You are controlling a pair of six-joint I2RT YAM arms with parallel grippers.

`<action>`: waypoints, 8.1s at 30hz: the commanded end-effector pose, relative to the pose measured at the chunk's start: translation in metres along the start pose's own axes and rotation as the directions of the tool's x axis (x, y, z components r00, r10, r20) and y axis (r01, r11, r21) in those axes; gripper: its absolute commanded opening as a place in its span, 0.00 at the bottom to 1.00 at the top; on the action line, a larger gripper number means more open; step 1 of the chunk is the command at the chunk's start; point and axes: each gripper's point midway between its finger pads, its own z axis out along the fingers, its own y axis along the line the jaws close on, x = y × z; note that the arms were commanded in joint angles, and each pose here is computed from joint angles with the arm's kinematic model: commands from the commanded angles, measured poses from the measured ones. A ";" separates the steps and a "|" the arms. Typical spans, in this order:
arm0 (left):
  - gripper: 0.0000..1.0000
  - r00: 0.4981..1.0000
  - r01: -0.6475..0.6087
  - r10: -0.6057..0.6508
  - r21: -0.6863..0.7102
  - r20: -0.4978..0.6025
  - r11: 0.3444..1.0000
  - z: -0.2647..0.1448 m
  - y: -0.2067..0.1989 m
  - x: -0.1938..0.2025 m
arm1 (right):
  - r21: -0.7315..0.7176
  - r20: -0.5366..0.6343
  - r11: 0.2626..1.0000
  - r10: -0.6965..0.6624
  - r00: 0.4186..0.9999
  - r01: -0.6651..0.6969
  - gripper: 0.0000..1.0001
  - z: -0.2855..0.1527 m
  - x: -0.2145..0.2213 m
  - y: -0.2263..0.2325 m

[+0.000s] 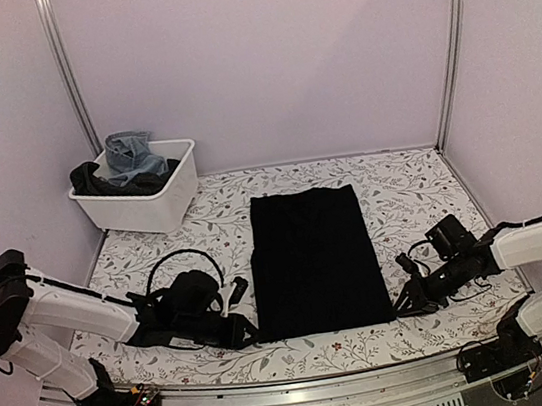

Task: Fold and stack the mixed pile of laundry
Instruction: Move the 2/3-rectangle-folded T-shirt to the center of the board, then pick up the 2/3-rectangle-folded T-shirt from the center of the board, then fold the 2/3-rectangle-folded T-shirt at the center of the board, then move the square-folded T-shirt to the center of the board, then adjust the square-folded T-shirt at the center of the board.

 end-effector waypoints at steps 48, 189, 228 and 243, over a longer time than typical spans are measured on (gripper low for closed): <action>0.00 0.987 -0.022 0.015 0.042 0.160 0.999 -0.039 -0.027 -0.044 | -0.053 0.173 0.998 -0.022 0.985 0.032 0.00 -0.034 -0.043 0.047; 0.53 0.935 -0.007 0.030 -0.067 0.354 0.998 -0.024 0.077 -0.249 | 0.071 0.393 0.983 -0.186 0.901 0.172 0.46 -0.038 -0.268 0.009; 0.00 0.935 -0.011 -0.019 0.084 0.355 0.996 0.024 0.092 -0.277 | -0.098 0.328 0.978 -0.140 0.934 0.181 0.00 0.001 -0.284 0.010; 0.00 0.917 -0.051 0.015 0.081 0.398 0.995 0.011 0.072 -0.293 | -0.036 0.398 0.987 -0.131 0.908 0.158 0.00 -0.041 -0.278 0.005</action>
